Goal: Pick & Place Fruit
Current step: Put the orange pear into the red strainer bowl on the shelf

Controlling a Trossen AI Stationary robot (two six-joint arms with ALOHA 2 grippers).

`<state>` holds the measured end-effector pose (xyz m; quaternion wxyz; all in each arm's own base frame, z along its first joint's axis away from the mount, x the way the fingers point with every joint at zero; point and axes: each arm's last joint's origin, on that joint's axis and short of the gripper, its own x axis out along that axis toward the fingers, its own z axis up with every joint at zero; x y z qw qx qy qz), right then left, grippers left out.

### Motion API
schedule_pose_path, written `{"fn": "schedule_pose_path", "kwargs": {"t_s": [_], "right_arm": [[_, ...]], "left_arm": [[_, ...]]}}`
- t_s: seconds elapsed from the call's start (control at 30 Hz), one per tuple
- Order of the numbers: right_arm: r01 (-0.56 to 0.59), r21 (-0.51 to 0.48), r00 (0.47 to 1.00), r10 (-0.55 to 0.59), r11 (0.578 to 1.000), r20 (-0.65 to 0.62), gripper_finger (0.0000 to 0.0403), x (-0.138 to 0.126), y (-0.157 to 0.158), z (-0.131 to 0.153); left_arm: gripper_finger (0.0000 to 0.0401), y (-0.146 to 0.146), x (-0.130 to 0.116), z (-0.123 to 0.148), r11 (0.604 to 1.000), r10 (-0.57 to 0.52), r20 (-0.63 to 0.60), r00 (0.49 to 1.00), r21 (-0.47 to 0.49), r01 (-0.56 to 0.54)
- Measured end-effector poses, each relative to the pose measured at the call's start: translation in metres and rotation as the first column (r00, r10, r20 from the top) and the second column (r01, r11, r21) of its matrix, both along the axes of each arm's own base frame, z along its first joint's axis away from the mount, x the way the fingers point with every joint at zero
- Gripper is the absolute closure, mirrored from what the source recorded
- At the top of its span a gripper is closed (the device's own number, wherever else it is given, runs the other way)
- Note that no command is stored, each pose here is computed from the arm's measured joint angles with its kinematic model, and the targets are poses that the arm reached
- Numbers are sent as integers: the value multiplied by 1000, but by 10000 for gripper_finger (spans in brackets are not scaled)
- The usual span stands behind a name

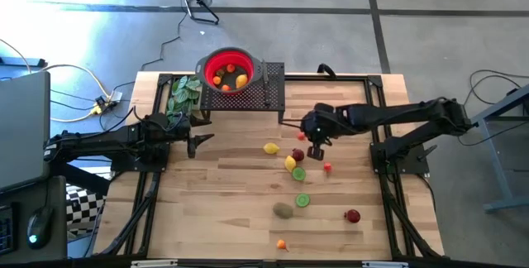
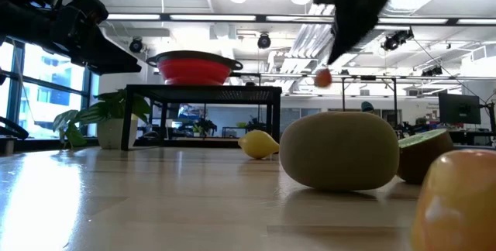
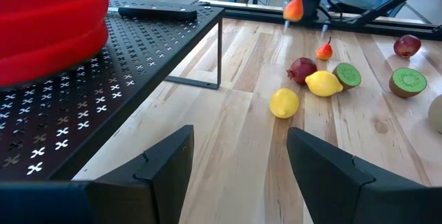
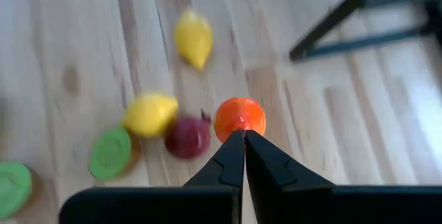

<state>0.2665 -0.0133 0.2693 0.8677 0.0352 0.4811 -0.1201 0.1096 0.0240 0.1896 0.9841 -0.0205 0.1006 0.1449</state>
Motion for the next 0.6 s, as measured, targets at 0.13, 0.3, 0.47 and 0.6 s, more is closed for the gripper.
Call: {"fn": "schedule_pose_path", "kwargs": {"t_s": [0.13, 0.3, 0.47, 0.6], "right_arm": [[-37, -32, 994, 40, 999, 103, 399, 9, 0, 26], [-80, -119, 952, 111, 990, 285, 399, 22, -5, 58], [-75, -239, 882, 176, 968, 437, 399, 35, -17, 74], [-29, -313, 821, 201, 949, 534, 399, 51, -31, 79]], "left_arm": [[173, 0, 0, 0, 1000, 0, 0, 1000, 0, 0], [173, 0, 0, 0, 1000, 0, 0, 1000, 0, 0], [173, 0, 0, 0, 1000, 0, 0, 1000, 0, 0], [173, 0, 0, 0, 1000, 0, 2, 1000, 0, 0]]}}
